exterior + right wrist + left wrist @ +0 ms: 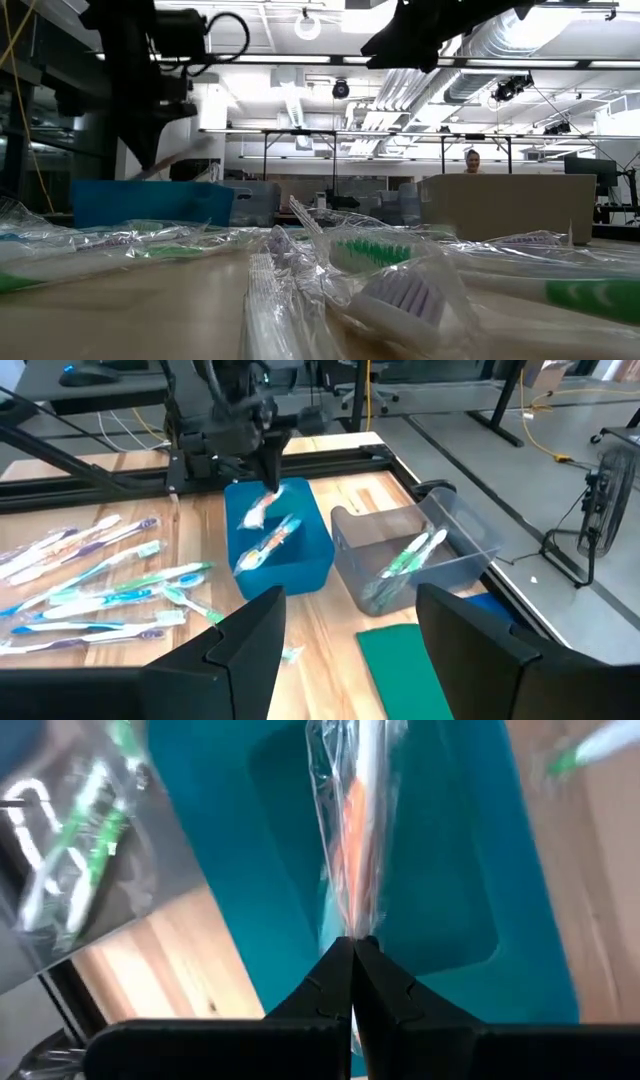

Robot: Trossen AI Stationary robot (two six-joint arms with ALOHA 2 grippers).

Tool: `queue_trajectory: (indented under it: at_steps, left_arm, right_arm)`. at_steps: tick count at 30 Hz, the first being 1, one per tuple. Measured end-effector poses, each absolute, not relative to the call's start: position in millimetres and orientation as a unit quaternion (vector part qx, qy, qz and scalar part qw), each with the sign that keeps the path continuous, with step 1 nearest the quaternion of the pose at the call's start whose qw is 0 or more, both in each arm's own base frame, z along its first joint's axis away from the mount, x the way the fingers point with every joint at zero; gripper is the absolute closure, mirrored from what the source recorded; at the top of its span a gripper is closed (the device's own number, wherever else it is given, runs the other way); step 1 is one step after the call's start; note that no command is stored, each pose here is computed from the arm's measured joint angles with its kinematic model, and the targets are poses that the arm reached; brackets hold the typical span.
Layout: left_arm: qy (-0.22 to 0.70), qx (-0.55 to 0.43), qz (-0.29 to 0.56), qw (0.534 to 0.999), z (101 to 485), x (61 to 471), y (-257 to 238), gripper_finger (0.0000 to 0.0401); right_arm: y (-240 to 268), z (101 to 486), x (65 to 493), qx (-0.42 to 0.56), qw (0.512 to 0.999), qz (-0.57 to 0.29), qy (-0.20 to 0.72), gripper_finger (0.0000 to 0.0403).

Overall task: Pick & Place Toothbrushes
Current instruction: Put the orange toothbrush into the blue bin, then put the green toothbrush into the left black bin

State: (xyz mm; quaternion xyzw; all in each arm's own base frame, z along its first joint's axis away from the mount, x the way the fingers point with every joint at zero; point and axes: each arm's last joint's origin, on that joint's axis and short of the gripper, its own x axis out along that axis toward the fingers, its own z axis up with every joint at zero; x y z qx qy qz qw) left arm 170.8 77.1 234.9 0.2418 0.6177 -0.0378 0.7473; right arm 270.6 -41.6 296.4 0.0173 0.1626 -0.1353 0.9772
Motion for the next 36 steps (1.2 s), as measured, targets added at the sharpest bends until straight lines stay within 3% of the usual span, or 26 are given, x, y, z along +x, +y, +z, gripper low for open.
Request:
queue_trajectory:
  at_steps: [12, 20, 26, 36]
  left_arm:
    - [0.654, 0.258, -0.086, 0.706, 220, 178, 81, 0.039]
    - [0.652, 0.275, -0.081, 0.702, 221, 179, 82, 0.0311]
    - [0.674, 0.274, -0.03, 0.685, 221, 177, 85, 0.026]
    - [0.663, 0.244, 0.001, 0.708, 225, 176, 84, 0.0287]
  right_arm:
    - [-27, 292, 270, 0.0, 0.97, -0.153, 0.188, 0.0185]
    - [-18, 291, 271, -0.003, 0.971, -0.14, 0.193, 0.0185]
    - [-12, 290, 270, 0.0, 0.972, -0.13, 0.198, 0.0185]
    - [5, 280, 265, 0.066, 0.959, -0.124, 0.245, 0.0185]
